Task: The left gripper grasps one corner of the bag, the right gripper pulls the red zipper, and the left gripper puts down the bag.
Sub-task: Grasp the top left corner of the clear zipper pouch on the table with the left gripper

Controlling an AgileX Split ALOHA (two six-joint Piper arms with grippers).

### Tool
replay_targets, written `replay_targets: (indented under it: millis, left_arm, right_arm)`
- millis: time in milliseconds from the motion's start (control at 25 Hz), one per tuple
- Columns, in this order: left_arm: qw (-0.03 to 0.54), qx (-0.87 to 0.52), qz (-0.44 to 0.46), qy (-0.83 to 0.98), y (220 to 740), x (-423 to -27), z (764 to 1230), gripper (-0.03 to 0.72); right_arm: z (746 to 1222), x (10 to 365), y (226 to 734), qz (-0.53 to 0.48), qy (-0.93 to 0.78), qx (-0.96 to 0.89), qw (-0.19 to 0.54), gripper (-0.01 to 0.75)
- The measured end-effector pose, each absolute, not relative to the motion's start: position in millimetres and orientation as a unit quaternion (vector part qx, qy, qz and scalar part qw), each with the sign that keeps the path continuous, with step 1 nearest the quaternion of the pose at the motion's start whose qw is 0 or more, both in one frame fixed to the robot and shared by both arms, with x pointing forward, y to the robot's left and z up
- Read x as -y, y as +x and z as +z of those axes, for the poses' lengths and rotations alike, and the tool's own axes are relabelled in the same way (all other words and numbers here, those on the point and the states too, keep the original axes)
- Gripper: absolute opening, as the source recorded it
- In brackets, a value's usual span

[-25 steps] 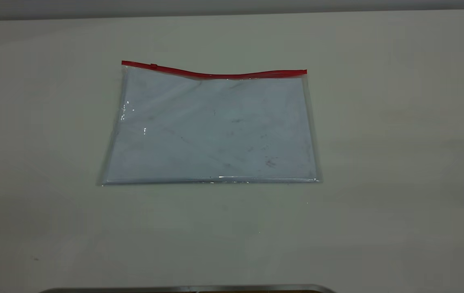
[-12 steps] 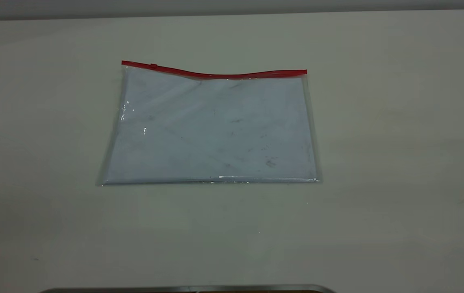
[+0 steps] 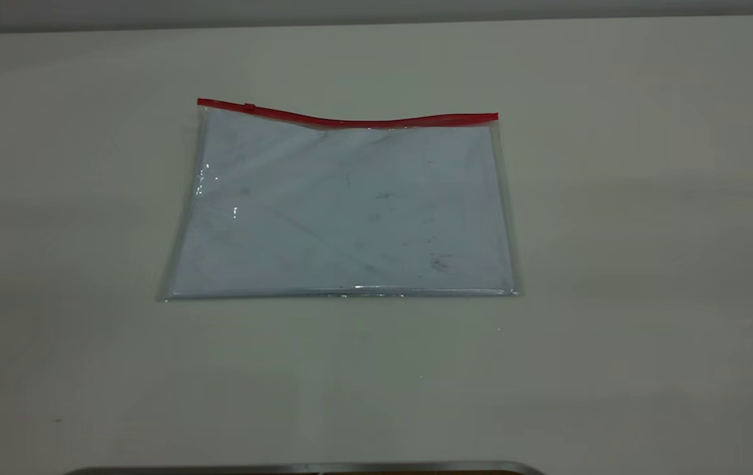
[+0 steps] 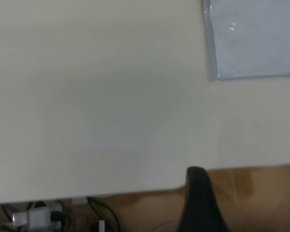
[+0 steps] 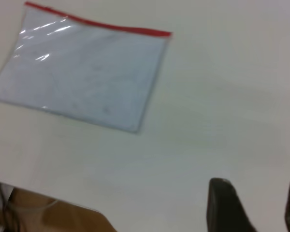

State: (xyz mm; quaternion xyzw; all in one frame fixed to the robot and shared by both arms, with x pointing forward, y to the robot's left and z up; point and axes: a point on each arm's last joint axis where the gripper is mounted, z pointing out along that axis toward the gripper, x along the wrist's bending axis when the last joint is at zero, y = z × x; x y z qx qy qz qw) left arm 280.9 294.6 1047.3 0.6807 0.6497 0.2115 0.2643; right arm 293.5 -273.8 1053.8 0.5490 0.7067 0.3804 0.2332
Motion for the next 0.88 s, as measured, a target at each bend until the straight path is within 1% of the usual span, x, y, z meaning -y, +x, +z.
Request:
replay_targets:
  millis: [160, 280, 480, 600, 880]
  left_arm:
    - [0.231, -0.659, 0.184, 0.692, 335.5, -291.7, 1051.4, 0.595]
    - [0.205, -0.658, 0.165, 0.705, 378.2, -289.5, 1048.2, 0.604]
    - [0.189, -0.656, 0.154, 0.715, 448.3, -285.7, 1025.2, 0.604]
    - [0.193, -0.644, 0.151, 0.725, 485.8, -281.9, 1008.8, 0.604]
    - [0.192, -0.626, 0.092, 0.750, 556.3, -269.4, 953.7, 0.601]
  right_arm:
    - [1045.2, 266.2, 347.0, 0.364, 0.538, -0.735, 0.194, 0.447]
    - [1037.0, 258.8, 384.0, 0.366, 0.519, -0.755, 0.164, 0.484]
    - [1019.9, 245.7, 443.9, 0.393, 0.495, -0.766, 0.114, 0.490]
    - [1008.4, 236.2, 475.4, 0.410, 0.484, -0.767, 0.098, 0.489]
    - [978.2, 186.6, 525.8, 0.429, 0.451, -0.782, 0.042, 0.489]
